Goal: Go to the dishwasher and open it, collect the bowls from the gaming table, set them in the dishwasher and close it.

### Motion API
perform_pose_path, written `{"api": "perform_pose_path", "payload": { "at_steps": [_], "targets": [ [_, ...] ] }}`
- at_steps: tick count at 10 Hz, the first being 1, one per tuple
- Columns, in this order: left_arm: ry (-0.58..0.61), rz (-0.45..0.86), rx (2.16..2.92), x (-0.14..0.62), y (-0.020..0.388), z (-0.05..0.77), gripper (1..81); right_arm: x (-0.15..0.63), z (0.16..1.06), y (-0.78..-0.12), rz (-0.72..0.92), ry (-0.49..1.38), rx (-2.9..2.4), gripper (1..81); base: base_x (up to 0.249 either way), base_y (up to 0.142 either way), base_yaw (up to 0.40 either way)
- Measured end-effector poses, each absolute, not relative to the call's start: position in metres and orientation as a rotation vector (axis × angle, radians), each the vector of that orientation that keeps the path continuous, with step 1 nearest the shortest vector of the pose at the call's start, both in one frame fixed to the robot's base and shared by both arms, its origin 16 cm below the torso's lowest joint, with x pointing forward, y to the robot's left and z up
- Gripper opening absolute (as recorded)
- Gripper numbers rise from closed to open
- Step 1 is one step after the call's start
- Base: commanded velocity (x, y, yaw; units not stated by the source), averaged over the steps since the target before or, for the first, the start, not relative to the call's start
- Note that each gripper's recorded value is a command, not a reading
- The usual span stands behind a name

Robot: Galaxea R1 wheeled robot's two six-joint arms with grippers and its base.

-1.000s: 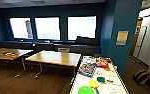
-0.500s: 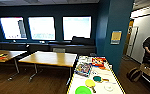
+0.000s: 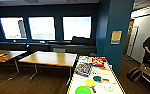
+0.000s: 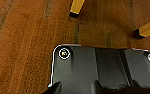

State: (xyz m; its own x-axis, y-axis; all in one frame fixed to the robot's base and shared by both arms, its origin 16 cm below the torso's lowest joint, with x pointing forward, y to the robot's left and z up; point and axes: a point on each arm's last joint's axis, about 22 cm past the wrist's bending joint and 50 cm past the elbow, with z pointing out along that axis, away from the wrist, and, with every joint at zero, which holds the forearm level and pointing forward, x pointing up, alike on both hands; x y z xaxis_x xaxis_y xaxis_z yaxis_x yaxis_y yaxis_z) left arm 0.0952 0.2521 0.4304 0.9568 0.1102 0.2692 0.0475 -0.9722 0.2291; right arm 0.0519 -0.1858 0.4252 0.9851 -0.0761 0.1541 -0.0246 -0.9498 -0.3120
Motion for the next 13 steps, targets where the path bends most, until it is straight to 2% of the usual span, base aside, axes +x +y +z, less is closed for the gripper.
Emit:
{"api": "perform_pose_path", "payload": {
  "at_steps": [5, 9, 13],
  "targets": [
    [0.116, 0.401, 2.803, 0.094, 0.250, 0.443, 81.1, 0.053, 0.458, -0.166, -0.238, 0.079, -2.636, 81.1, 0.000, 0.000, 0.000],
    [0.118, 0.404, 2.798, 0.093, 0.280, 0.452, 81.1, 0.053, 0.505, -0.189, -0.232, 0.102, -2.529, 81.1, 0.000, 0.000, 0.000],
    [0.118, 0.403, 2.784, 0.093, 0.270, 0.452, 81.1, 0.077, 0.585, -0.229, -0.305, 0.115, -2.424, 81.1, 0.000, 0.000, 0.000]
  ]
}}
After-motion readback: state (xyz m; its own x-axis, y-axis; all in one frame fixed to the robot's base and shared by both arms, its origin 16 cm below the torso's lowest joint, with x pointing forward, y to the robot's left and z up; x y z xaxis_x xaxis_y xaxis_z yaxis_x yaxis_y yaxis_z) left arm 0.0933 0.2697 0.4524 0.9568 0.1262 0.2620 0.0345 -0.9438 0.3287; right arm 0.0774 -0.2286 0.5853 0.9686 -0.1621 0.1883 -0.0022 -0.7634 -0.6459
